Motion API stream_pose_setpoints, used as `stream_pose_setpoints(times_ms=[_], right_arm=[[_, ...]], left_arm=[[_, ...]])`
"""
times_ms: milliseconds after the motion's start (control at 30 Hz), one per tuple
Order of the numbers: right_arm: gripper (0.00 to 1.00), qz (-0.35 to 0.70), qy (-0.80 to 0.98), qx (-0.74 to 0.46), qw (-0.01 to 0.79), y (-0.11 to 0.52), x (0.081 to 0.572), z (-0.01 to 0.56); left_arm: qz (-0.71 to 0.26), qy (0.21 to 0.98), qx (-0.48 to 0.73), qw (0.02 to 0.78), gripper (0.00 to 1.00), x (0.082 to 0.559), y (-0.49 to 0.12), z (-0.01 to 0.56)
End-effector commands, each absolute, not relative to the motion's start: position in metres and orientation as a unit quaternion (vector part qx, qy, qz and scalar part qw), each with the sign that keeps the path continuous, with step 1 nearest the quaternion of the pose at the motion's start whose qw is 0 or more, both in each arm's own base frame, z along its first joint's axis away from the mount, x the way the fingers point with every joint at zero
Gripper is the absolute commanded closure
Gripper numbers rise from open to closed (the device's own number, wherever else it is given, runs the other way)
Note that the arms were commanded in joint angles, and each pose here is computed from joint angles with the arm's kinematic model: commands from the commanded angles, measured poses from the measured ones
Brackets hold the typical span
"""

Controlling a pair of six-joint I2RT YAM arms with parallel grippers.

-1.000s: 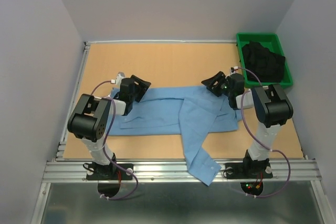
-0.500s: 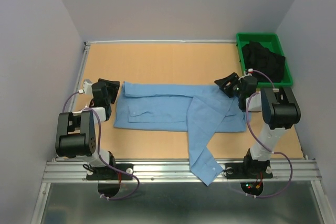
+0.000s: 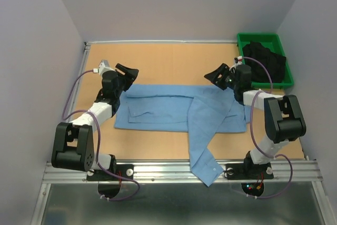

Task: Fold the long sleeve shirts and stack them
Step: Fold the shirt

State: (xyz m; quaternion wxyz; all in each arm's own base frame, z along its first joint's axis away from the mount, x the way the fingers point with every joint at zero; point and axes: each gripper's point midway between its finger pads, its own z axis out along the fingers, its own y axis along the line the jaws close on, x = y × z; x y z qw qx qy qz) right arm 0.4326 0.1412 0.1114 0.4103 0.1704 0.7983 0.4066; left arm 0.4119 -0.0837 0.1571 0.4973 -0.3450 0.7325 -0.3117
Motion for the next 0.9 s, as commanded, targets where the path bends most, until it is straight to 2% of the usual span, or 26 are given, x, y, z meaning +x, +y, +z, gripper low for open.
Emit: stream_pose_setpoints(times_ms=[0,100,200,233,500,533,633,867], right_arm=[[0.33,0.347,0.835,0.118,0.411,0.156,0.427,0.127],[0.33,0.318,0.847,0.108,0.412,0.15,0.414,0.132],[0.33,0.28,0.875,0.095,0.383,0.139,0.39,0.119],[0.33,0.266,0.893,0.095,0.35,0.136,0.373,0.106],[0.33,0.199,0.934,0.086,0.285,0.119,0.31,0.075],[0.33,0.194,0.935,0.089,0.284,0.117,0.308,0.072],[0.33,0.171,0.945,0.096,0.263,0.111,0.304,0.052],[0.34,0.146,0.947,0.105,0.267,0.106,0.33,0.032]], left_arm=[[-0.303,0.752,-0.296,0.505,0.27,0.417,-0.103,0.172],[-0.305,0.777,-0.24,0.495,0.23,0.41,-0.139,0.174],[-0.288,0.802,-0.173,0.493,0.2,0.398,-0.169,0.178],[-0.272,0.812,-0.157,0.492,0.18,0.392,-0.175,0.174],[-0.215,0.856,-0.181,0.434,0.17,0.386,-0.171,0.116],[-0.19,0.876,-0.19,0.4,0.18,0.381,-0.167,0.093],[-0.164,0.891,-0.214,0.365,0.18,0.384,-0.162,0.073],[-0.136,0.896,-0.255,0.337,0.17,0.398,-0.143,0.048]])
